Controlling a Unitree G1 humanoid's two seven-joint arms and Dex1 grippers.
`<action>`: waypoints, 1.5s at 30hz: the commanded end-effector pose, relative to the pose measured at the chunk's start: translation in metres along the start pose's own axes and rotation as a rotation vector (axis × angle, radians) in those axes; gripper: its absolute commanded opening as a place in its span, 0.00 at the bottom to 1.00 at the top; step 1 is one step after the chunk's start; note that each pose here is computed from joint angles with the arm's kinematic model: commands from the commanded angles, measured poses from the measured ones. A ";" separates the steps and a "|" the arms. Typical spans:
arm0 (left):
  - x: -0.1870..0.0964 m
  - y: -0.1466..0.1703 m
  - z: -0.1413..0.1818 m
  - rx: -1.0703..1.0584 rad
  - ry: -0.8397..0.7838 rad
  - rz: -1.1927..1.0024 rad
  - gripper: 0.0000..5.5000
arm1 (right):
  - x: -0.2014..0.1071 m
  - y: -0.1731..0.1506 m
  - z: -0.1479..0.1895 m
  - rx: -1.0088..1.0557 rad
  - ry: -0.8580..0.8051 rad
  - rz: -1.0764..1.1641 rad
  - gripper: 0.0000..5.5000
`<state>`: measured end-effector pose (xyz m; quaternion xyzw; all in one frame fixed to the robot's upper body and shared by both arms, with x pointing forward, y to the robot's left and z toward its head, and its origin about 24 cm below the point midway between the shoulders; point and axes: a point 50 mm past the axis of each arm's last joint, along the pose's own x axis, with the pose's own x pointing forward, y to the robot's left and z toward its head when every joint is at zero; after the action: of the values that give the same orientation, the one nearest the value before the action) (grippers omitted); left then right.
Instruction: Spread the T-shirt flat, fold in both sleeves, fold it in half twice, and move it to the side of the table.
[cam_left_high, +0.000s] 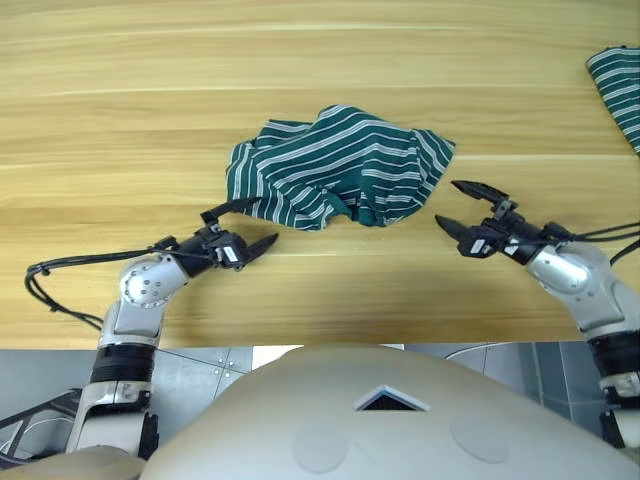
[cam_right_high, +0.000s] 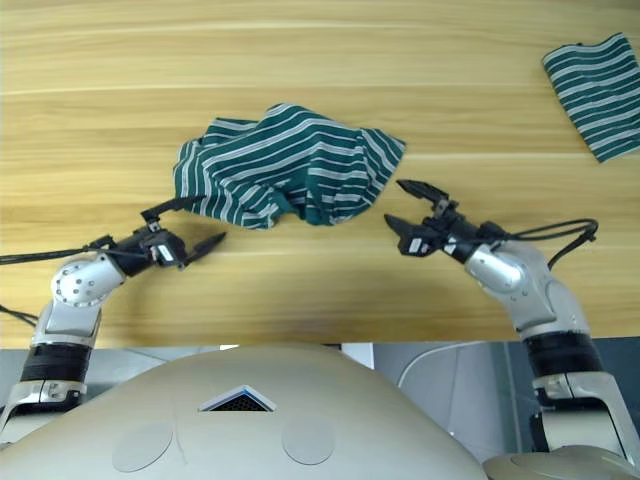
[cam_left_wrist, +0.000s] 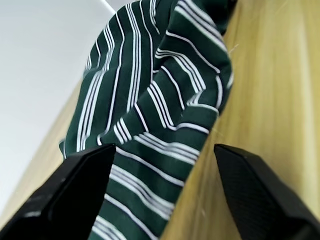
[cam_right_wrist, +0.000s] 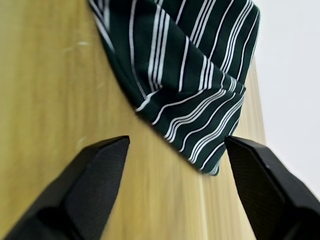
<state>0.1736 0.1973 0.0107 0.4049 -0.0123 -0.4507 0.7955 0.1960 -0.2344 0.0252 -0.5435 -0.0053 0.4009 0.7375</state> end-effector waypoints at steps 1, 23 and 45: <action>0.013 -0.009 -0.001 0.082 0.047 -0.067 0.67 | 0.011 0.011 -0.005 -0.011 0.024 0.055 0.64; 0.028 -0.004 0.007 0.310 0.081 -0.144 0.67 | 0.016 0.009 -0.004 -0.027 -0.004 0.045 0.64; 0.014 -0.022 -0.004 0.262 0.117 -0.264 0.54 | 0.019 0.011 -0.005 -0.021 -0.016 0.036 0.64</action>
<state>0.1799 0.1764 0.0138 0.5185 -0.0438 -0.4944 0.6963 0.2109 -0.2261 0.0190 -0.5465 -0.0348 0.3961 0.7371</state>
